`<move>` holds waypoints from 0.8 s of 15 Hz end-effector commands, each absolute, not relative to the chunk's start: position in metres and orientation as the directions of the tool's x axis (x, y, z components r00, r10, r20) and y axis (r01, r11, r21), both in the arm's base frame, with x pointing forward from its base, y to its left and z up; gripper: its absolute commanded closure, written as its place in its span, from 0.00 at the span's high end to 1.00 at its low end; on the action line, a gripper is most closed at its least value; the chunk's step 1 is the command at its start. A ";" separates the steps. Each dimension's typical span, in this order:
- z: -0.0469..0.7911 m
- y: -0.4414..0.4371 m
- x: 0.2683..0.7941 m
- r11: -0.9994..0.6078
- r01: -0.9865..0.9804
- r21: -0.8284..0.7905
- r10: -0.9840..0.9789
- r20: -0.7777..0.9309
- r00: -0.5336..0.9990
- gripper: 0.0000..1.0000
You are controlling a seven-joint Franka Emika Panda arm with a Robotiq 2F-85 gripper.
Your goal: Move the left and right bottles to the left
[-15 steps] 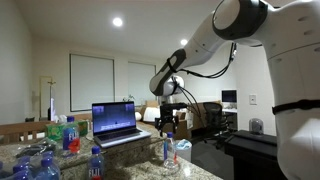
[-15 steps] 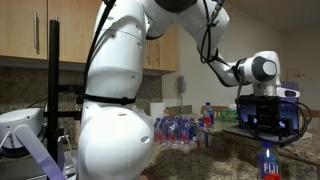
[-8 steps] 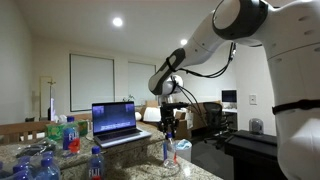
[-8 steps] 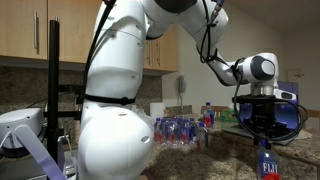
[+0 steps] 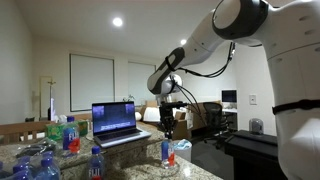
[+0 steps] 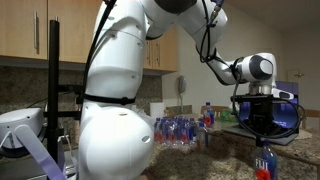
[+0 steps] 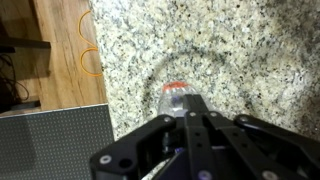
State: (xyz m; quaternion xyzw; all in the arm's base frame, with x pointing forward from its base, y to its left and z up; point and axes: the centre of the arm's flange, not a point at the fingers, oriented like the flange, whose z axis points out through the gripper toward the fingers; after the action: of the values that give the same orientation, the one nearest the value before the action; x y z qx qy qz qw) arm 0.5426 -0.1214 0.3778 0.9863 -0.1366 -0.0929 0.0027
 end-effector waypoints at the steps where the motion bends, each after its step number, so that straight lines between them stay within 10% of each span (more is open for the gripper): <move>1: 0.384 -0.120 0.539 -0.966 -0.257 0.041 -0.259 -0.189 0.947 0.30; 12: 0.391 -0.137 0.553 -0.966 -0.255 0.045 -0.258 -0.152 0.954 0.98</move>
State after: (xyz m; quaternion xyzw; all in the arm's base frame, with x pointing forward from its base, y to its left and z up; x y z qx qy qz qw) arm 0.5465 -0.1285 0.3852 0.9864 -0.1419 -0.0823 0.0044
